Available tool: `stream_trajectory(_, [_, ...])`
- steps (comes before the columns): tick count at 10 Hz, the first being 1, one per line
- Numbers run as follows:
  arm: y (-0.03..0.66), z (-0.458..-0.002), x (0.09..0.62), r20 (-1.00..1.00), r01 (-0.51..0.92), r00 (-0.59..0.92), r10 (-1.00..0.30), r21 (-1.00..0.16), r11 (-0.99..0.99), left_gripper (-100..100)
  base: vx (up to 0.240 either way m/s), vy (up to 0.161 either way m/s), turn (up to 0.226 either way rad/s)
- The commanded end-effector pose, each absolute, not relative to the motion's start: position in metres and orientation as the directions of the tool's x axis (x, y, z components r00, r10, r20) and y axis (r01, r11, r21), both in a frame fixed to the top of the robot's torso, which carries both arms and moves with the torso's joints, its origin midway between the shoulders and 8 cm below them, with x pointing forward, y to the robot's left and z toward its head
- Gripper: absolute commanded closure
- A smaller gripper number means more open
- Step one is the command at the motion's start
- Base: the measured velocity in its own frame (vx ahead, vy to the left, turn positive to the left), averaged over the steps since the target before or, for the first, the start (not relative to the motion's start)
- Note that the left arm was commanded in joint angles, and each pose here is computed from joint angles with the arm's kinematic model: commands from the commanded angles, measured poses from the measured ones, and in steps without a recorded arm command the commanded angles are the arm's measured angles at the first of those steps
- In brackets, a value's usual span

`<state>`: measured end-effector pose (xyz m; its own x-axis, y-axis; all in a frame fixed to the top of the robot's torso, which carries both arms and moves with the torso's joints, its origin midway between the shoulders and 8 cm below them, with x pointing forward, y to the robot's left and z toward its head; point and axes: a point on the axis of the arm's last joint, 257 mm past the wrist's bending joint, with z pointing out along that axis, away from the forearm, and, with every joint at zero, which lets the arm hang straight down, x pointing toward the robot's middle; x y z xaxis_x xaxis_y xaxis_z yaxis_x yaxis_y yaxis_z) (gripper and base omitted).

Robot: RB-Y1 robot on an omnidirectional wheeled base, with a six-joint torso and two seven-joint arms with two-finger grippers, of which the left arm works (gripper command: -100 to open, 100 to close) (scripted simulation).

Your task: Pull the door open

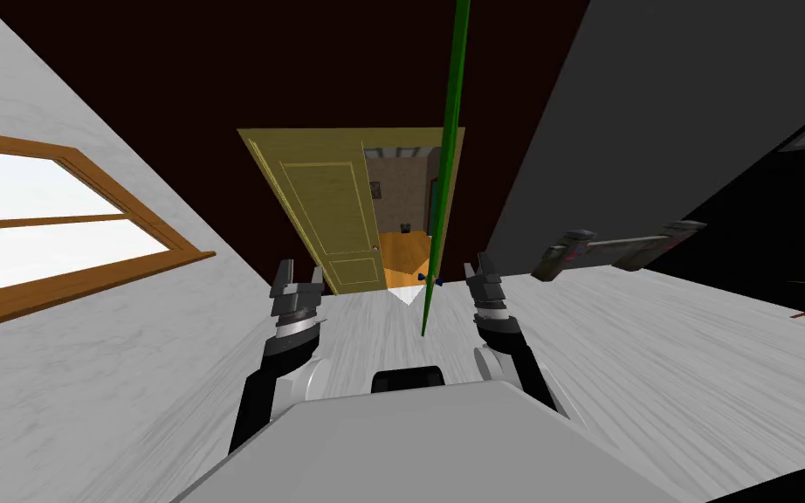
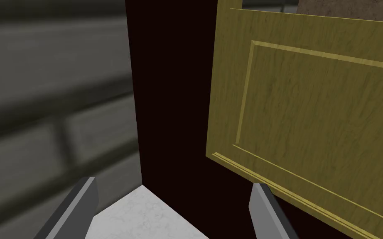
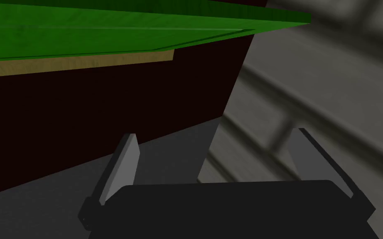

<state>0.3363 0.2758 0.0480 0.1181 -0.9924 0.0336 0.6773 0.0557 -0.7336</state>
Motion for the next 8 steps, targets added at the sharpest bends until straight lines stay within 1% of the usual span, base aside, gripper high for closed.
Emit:
stream_trajectory(1, [0.275,0.039,0.341,0.071,0.674,0.084,-0.994,-0.738,0.004,-100,0.084,0.022,-0.140])
stream_trajectory(5, [0.273,0.016,0.352,0.167,0.660,0.010,-0.986,-0.742,-0.119,-100,0.151,0.071,-0.166])
stream_trajectory(8, [0.272,-0.002,0.359,0.241,0.643,-0.039,-0.970,-0.737,-0.209,-100,0.127,0.067,-0.120])
